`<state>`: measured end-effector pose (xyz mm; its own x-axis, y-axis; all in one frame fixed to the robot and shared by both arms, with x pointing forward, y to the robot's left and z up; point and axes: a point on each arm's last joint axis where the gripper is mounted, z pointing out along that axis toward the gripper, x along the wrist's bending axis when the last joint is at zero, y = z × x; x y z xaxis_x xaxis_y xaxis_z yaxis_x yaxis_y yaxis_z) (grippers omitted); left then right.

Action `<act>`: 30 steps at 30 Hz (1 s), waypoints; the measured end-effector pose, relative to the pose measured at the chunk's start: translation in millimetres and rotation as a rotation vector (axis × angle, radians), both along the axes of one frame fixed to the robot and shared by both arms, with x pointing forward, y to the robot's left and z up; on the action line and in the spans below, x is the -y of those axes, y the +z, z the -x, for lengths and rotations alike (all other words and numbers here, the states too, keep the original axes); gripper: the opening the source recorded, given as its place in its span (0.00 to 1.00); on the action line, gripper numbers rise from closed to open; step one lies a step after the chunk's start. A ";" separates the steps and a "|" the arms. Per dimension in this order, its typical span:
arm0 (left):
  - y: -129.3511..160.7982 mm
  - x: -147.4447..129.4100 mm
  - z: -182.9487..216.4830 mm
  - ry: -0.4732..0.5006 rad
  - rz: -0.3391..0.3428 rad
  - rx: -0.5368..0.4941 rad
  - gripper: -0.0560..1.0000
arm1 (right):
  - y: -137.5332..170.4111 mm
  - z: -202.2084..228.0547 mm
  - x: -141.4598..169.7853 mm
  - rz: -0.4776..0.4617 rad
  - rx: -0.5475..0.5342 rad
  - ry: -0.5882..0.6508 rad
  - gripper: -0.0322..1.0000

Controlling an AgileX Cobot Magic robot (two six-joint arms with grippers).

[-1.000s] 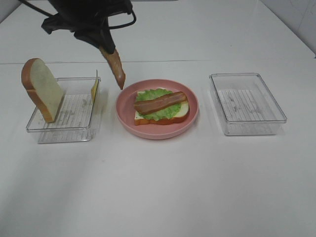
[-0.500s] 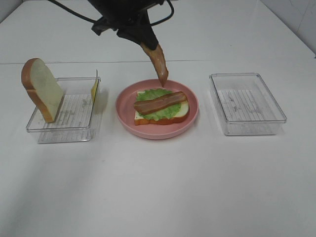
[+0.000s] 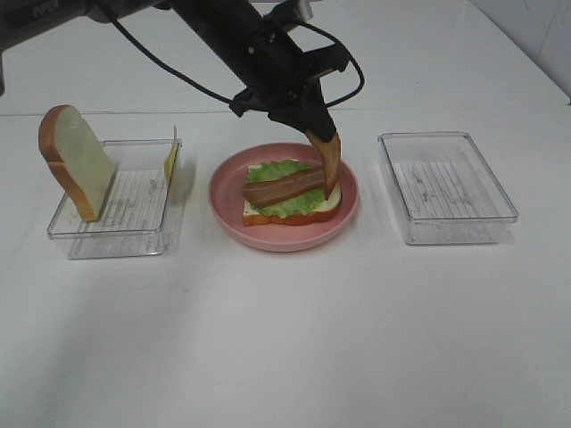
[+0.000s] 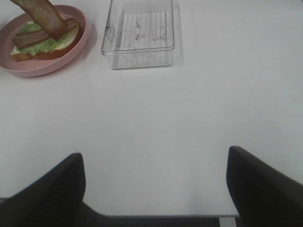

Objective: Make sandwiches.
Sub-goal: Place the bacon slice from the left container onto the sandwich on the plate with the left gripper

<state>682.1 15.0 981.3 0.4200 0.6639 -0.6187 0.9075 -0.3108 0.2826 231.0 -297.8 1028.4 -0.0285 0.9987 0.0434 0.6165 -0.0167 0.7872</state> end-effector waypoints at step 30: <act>-43.6 -26.8 -22.1 0.100 -0.289 0.076 0.05 | 0.0 0.0 0.0 0.000 0.000 0.000 0.80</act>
